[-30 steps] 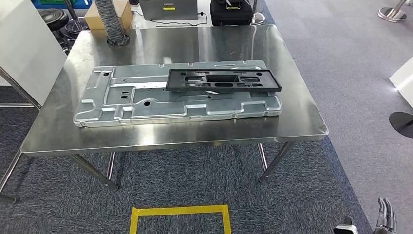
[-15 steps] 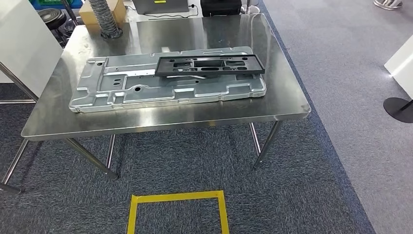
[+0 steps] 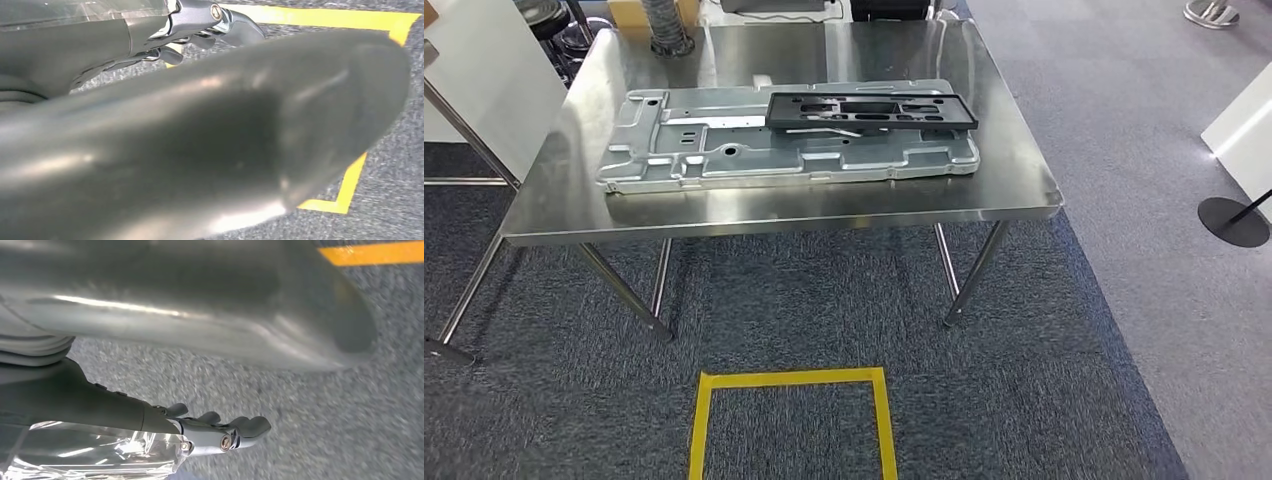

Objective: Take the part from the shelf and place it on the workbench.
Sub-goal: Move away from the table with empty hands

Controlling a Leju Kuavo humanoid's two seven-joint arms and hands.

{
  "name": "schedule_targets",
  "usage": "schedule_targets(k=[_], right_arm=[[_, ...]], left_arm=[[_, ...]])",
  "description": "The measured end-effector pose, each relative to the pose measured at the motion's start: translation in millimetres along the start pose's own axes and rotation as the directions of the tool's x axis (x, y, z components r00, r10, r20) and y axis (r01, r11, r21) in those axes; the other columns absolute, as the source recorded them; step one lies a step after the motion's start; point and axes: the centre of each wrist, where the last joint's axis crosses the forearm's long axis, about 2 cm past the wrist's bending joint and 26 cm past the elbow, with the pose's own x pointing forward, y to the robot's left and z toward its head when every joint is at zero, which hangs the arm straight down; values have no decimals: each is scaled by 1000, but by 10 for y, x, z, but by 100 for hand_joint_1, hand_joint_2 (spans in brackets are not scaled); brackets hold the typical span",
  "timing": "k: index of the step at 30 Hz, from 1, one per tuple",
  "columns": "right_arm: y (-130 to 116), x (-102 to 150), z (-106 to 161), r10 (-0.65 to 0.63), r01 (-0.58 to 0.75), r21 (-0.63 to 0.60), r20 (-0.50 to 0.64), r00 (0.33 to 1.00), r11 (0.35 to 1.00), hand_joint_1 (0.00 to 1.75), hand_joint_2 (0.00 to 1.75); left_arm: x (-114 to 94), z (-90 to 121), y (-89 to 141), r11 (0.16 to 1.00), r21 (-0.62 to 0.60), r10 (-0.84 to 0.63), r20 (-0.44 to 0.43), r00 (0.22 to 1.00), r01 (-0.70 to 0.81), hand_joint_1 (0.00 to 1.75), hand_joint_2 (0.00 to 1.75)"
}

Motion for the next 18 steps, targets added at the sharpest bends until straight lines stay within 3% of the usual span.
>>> schedule_targets(k=[18], right_arm=[[191,142,54,-6,7,158,-6,1000,987,0,0]], left_arm=[[-2,-1,85,999,43,-14,20,1000,13,0,0]])
